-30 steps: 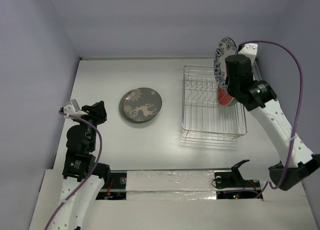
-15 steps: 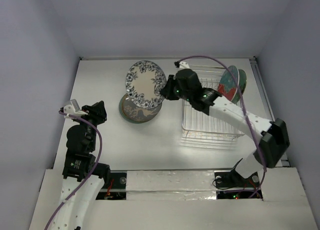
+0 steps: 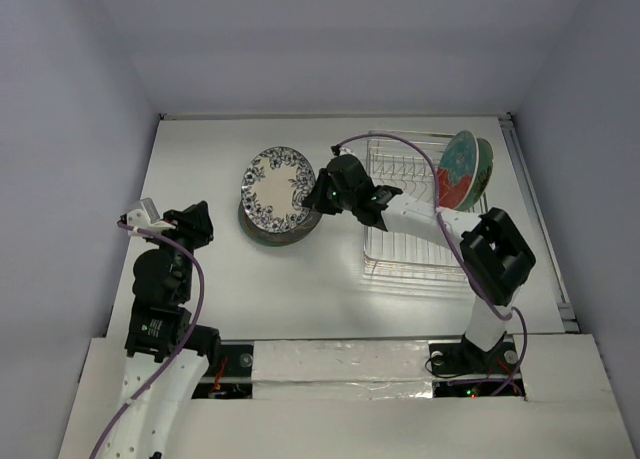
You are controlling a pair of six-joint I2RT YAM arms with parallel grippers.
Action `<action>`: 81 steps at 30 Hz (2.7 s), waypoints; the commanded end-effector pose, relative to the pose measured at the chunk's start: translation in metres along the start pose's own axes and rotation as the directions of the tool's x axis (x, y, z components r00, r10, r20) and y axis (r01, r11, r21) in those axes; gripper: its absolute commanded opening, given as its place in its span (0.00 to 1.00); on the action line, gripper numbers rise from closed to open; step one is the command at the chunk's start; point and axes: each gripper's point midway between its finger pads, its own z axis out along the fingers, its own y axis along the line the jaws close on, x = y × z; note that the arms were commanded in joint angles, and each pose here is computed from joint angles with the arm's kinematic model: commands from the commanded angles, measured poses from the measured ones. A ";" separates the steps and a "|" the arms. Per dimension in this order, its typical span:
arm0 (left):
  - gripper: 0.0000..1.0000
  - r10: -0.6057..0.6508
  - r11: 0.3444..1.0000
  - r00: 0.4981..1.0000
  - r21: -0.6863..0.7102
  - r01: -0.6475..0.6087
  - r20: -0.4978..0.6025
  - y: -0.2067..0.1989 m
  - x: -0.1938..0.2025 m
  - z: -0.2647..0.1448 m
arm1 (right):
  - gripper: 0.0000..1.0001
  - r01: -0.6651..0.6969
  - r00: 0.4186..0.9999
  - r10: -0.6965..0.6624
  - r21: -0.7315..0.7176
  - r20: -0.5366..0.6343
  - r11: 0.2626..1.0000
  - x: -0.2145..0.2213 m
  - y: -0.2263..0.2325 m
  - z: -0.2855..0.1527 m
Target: Unload the plates from the dish rack
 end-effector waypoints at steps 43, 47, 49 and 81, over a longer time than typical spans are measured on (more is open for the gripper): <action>0.23 -0.018 0.999 0.999 0.028 0.017 0.048 -0.005 -0.010 -0.001 | 0.00 -0.151 0.821 -0.299 0.690 0.486 0.707 -0.126 -0.170 -0.293; 0.24 -0.016 1.000 0.999 0.026 0.014 0.045 -0.005 -0.009 0.000 | 0.49 -0.200 0.799 -0.319 0.726 0.509 0.658 -0.144 -0.196 -0.325; 0.24 -0.018 0.999 0.999 0.038 0.017 0.047 -0.008 -0.010 -0.002 | 0.58 -0.204 0.811 -0.334 0.768 0.480 0.607 -0.156 -0.213 -0.331; 0.26 -0.025 0.998 0.999 0.061 0.022 0.049 -0.013 -0.010 -0.004 | 0.00 0.050 0.918 -0.376 0.907 0.123 0.418 -0.215 -0.245 -0.293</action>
